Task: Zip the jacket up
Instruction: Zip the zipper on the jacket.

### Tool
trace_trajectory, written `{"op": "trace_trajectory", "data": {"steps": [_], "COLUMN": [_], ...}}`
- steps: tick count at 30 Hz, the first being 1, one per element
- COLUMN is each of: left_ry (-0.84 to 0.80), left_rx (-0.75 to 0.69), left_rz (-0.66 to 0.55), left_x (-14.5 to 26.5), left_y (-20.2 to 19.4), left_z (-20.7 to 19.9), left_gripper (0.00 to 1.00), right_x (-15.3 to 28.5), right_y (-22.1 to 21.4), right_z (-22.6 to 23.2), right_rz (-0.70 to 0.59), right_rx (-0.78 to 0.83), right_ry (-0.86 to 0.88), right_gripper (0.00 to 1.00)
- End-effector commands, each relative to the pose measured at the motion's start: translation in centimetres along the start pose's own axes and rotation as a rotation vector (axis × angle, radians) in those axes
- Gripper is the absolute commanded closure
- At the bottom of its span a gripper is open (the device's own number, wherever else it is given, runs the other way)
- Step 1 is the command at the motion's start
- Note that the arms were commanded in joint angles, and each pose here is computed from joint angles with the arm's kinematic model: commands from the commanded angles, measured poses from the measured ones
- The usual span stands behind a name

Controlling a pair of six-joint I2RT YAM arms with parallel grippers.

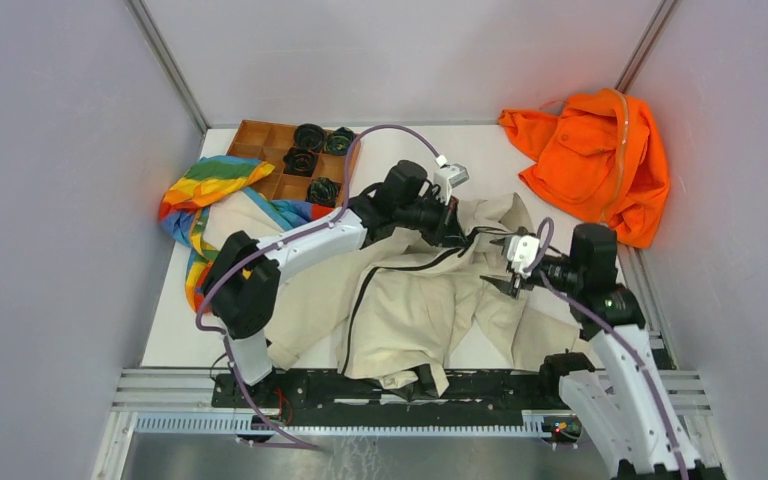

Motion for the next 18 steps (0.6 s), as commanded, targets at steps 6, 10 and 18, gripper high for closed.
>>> {"op": "trace_trajectory", "data": {"steps": [6, 10, 18], "left_ry": [-0.048, 0.013, 0.082], "left_rx": [0.283, 0.307, 0.358], "left_rz": [0.062, 0.049, -0.015], "left_x": [-0.1, -0.1, -0.5], "left_y": [1.4, 1.8, 2.4], "left_z": [-2.7, -3.0, -4.2], "left_gripper": [0.98, 0.98, 0.98], "right_x": [-0.4, -1.0, -2.4], "right_y": [-0.2, 0.5, 0.2], "right_z": [-1.4, -1.8, -0.4], "right_rz": [-0.121, -0.164, -0.152], "right_rx": [-0.142, -0.228, -0.286], "right_ry": [-0.289, -0.331, -0.326], "right_gripper": [0.28, 0.28, 0.33]}}
Point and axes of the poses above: each gripper's point midway between its finger pads, its own x axis back along the fingers, its own z axis along the line the jaws close on, y = z × x, the point moved 3 cm from there along x, back along the fingers, and after that the axes turned 1 degree about x, right-handed, at the moved point
